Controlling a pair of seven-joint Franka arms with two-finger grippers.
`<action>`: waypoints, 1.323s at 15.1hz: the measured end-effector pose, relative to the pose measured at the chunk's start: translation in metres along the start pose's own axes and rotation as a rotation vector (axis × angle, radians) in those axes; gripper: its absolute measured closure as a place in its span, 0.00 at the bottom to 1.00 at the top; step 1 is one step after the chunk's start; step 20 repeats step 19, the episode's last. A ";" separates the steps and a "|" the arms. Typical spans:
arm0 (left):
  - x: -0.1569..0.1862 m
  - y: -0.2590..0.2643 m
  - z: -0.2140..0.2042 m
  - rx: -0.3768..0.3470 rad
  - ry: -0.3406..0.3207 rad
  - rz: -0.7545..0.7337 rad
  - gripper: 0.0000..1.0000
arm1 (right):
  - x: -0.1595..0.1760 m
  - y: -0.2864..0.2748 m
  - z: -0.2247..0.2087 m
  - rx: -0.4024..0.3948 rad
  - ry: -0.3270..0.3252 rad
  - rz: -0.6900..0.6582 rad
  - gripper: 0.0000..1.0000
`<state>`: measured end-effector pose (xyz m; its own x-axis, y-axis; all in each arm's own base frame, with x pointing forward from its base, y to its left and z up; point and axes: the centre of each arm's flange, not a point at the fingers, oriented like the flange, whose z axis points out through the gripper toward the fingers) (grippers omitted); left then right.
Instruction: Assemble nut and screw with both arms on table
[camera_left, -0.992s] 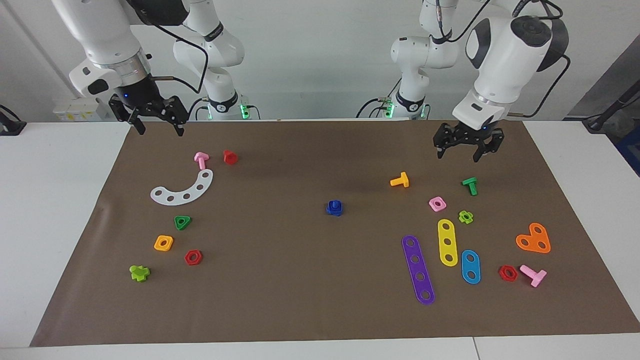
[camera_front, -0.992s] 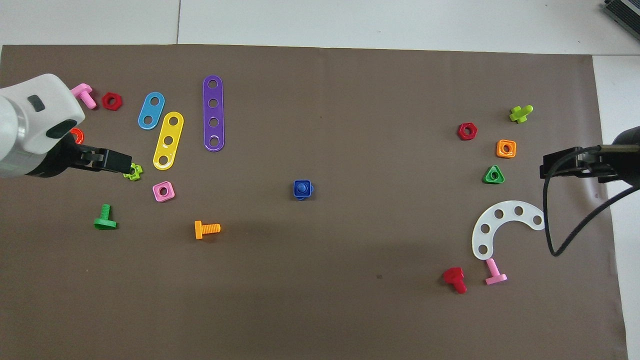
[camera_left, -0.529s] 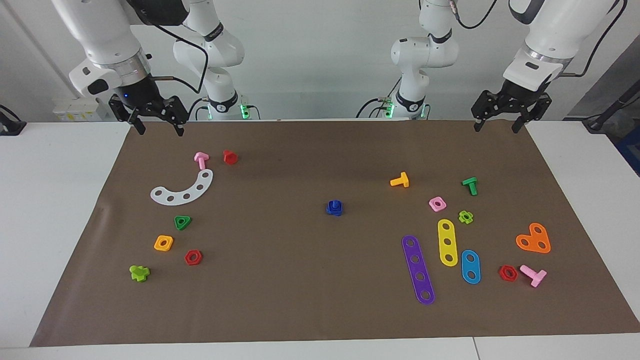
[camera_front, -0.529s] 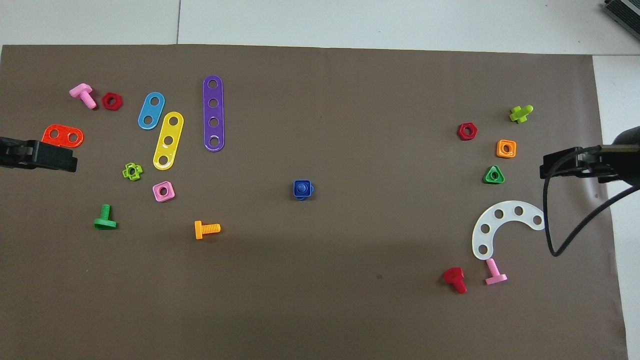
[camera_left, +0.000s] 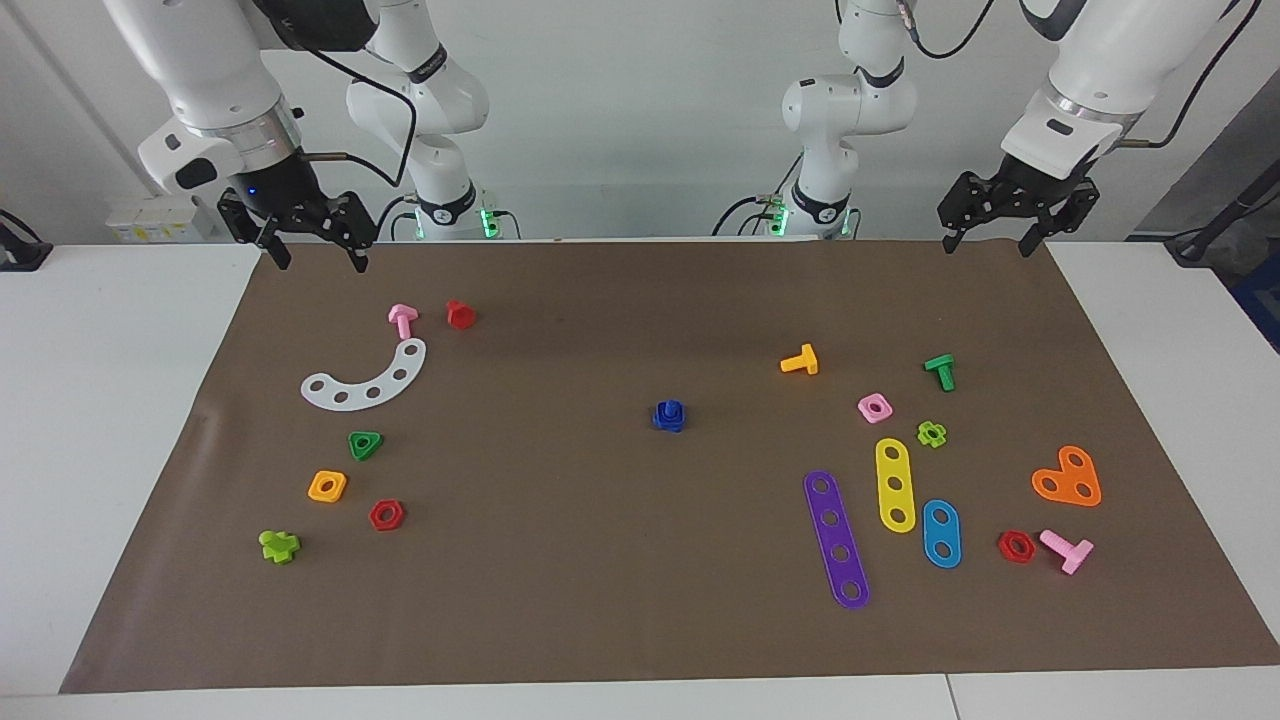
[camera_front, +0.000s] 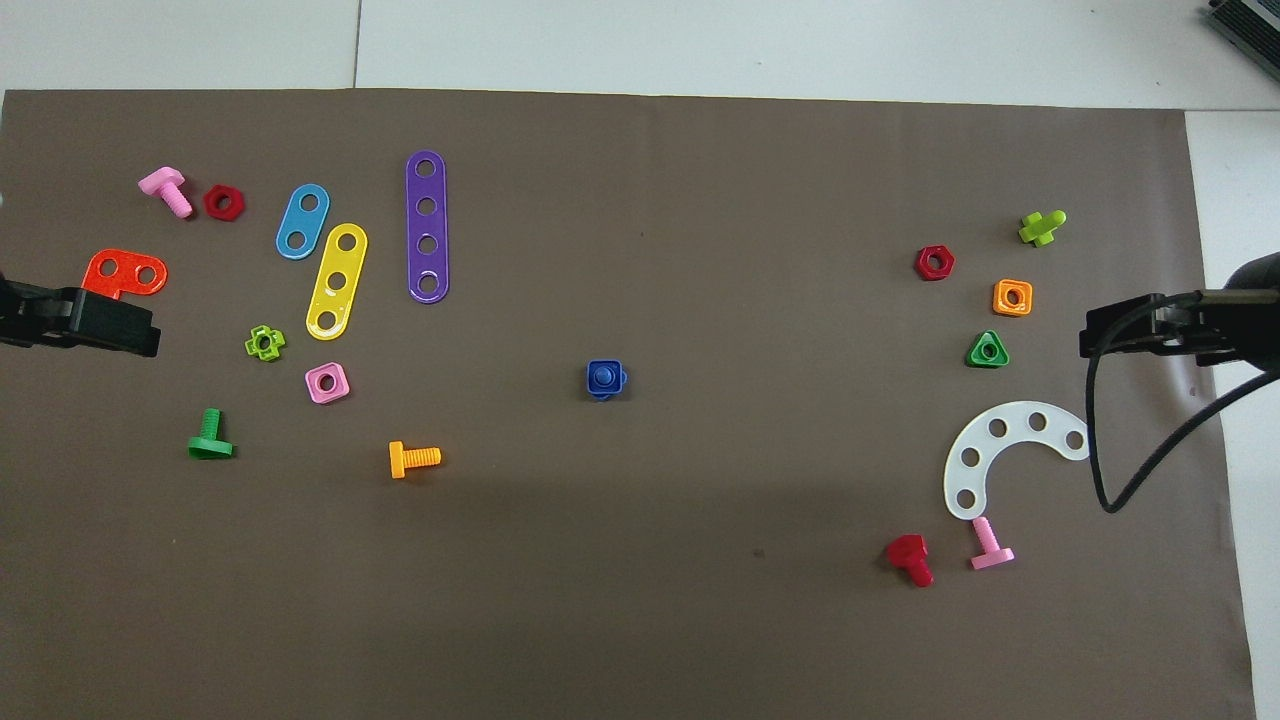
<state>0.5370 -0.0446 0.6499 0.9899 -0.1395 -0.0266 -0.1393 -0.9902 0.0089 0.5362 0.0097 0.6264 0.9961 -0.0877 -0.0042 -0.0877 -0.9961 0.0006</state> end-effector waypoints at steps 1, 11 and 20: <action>0.000 -0.002 0.002 0.000 -0.004 -0.004 0.00 | 0.000 0.000 0.000 0.000 0.000 0.000 0.00; -0.002 -0.008 0.008 -0.002 -0.019 -0.016 0.00 | 0.000 0.000 0.000 0.000 0.000 0.000 0.00; -0.003 -0.017 0.007 -0.003 -0.017 -0.030 0.00 | 0.000 0.000 0.000 0.000 0.000 0.000 0.00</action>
